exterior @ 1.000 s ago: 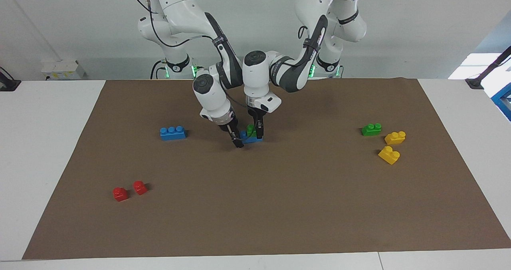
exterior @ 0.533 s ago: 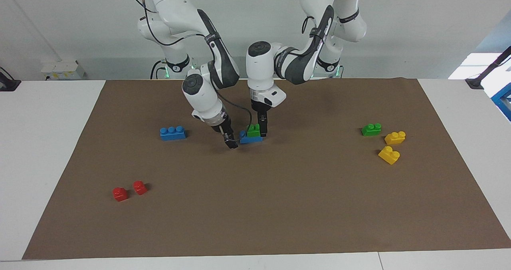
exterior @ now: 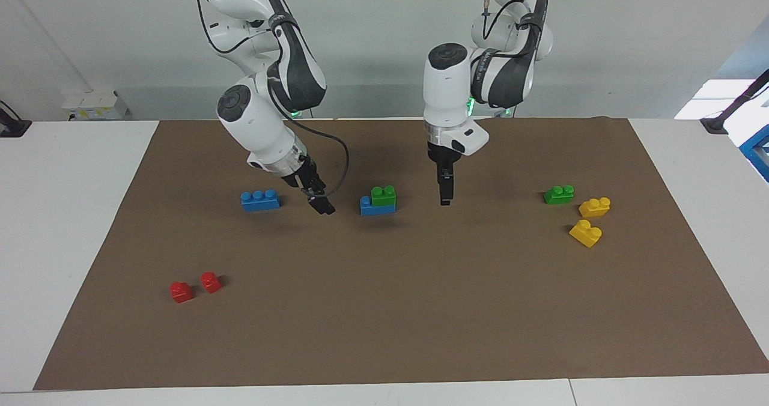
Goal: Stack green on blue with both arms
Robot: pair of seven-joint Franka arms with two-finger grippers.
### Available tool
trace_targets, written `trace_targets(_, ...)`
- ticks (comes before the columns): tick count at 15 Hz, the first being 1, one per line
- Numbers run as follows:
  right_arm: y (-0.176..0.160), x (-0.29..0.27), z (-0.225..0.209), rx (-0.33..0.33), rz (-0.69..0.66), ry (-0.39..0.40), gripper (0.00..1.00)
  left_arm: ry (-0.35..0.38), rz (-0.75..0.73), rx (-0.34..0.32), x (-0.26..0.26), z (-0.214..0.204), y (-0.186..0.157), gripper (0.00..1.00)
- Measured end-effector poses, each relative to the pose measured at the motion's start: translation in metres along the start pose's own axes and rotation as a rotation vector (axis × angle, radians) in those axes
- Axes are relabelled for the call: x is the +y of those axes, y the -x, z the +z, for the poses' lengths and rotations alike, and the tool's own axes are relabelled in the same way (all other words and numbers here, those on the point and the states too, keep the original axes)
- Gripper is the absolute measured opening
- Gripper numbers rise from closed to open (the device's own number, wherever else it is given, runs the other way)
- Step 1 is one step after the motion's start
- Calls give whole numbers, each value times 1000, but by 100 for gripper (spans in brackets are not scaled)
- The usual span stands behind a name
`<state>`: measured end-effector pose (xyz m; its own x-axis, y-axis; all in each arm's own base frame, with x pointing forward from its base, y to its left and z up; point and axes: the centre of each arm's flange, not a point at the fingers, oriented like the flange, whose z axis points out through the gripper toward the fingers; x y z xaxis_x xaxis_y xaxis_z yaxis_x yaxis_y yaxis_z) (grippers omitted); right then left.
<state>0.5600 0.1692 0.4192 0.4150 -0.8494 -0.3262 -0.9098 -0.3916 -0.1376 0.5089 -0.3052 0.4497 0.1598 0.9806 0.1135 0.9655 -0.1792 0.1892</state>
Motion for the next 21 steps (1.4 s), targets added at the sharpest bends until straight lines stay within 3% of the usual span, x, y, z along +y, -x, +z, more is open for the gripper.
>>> trace_targets(3, -15, 9, -45, 54, -180, 32, 100, 4, 108, -16, 20, -7, -68, 100)
trace_targets(6, -21, 19, -90, 112, -410, 82, 100, 17, 261, -67, 29, -26, -151, 100)
trace_targets(9, -37, 41, -140, 134, -640, 113, 100, 6, 473, -111, 19, -51, -227, 100)
trace_targets(12, -59, 69, -193, 128, -807, 156, 100, -6, 713, -140, 10, -75, -281, 100)
trace_targets(17, -50, 94, -257, 182, -945, 243, 100, -11, 1030, -160, 8, -113, -312, 100)
trace_targets(21, -41, 99, -271, 179, -952, 276, 100, -19, 1220, -187, 6, -145, -314, 100)
